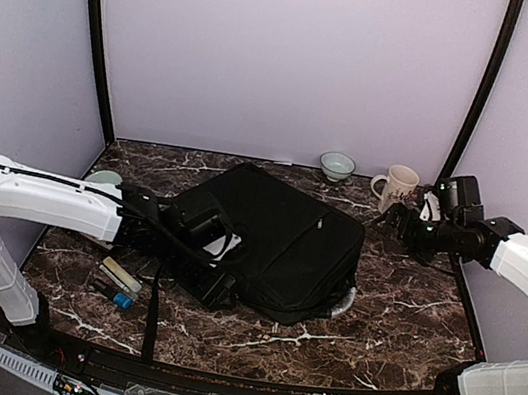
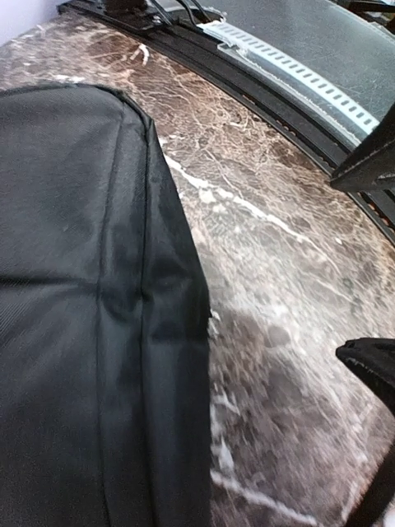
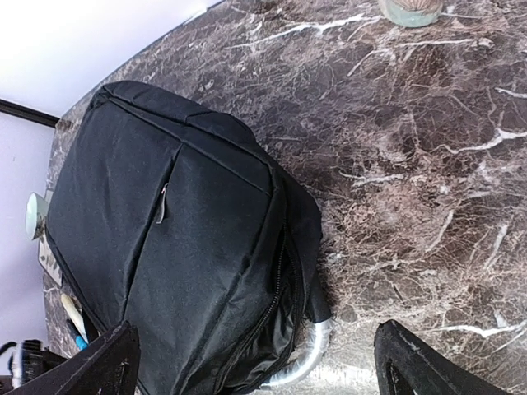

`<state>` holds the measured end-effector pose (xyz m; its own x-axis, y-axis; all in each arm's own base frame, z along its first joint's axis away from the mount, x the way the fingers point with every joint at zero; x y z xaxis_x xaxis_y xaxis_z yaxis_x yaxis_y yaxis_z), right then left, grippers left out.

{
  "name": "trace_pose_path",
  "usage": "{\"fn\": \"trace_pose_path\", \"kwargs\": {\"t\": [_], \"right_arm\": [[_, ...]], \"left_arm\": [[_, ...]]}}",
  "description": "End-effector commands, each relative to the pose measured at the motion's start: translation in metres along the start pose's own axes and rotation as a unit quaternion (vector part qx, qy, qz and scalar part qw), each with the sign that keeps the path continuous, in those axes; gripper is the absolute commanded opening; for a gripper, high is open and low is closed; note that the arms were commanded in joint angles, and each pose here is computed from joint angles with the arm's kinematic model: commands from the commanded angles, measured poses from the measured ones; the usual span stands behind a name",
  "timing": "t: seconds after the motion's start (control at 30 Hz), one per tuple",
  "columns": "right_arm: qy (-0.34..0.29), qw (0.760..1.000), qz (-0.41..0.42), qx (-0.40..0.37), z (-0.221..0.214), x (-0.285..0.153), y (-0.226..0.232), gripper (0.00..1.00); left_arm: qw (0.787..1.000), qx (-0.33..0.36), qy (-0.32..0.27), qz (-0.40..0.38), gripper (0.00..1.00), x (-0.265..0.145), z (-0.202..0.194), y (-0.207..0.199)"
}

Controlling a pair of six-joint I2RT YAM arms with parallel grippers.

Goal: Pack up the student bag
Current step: Adjust the student bag at the center of the board.

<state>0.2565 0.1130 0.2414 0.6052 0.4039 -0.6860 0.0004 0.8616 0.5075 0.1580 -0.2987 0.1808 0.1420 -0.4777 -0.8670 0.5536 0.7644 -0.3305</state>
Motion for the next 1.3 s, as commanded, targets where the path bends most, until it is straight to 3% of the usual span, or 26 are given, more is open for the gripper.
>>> {"fn": "trace_pose_path", "kwargs": {"t": [0.0,0.27,0.43,0.67,0.9,1.27], "right_arm": [[0.0,0.999,0.016,-0.031,0.017,0.004,0.015,1.0],[0.029,0.997,-0.003,-0.074,0.036,0.041,0.019,1.0],[0.06,0.995,-0.006,-0.082,0.037,0.06,0.015,1.0],[0.087,0.991,0.046,-0.09,0.042,0.084,0.025,0.99],[0.11,0.99,0.038,-0.073,0.035,0.102,0.017,0.98],[0.102,0.991,0.018,-0.084,0.047,0.109,0.019,0.98]], "left_arm": [[1.0,0.019,-0.01,-0.013,0.62,0.024,0.02,-0.013],[0.999,0.038,0.022,0.029,0.61,0.06,0.031,-0.009],[0.998,0.038,0.018,0.054,0.52,0.067,0.021,0.003],[0.995,0.07,0.009,0.065,0.47,0.067,0.027,0.003],[0.992,0.098,0.017,0.072,0.5,0.054,0.035,-0.003],[0.995,0.074,0.01,0.072,0.57,0.0,0.014,0.003]]}}
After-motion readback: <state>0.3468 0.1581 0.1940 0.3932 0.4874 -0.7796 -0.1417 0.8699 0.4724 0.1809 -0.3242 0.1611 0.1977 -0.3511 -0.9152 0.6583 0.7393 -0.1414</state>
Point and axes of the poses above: each gripper's point midway between its finger pads, its own x axis out along the fingers, its own y axis along the line the jaws close on, z = x × y, the point moved 8 cm from there along -x, back along the fingers, and after that the axes turned 1 degree about -x, right-handed, at the moved point
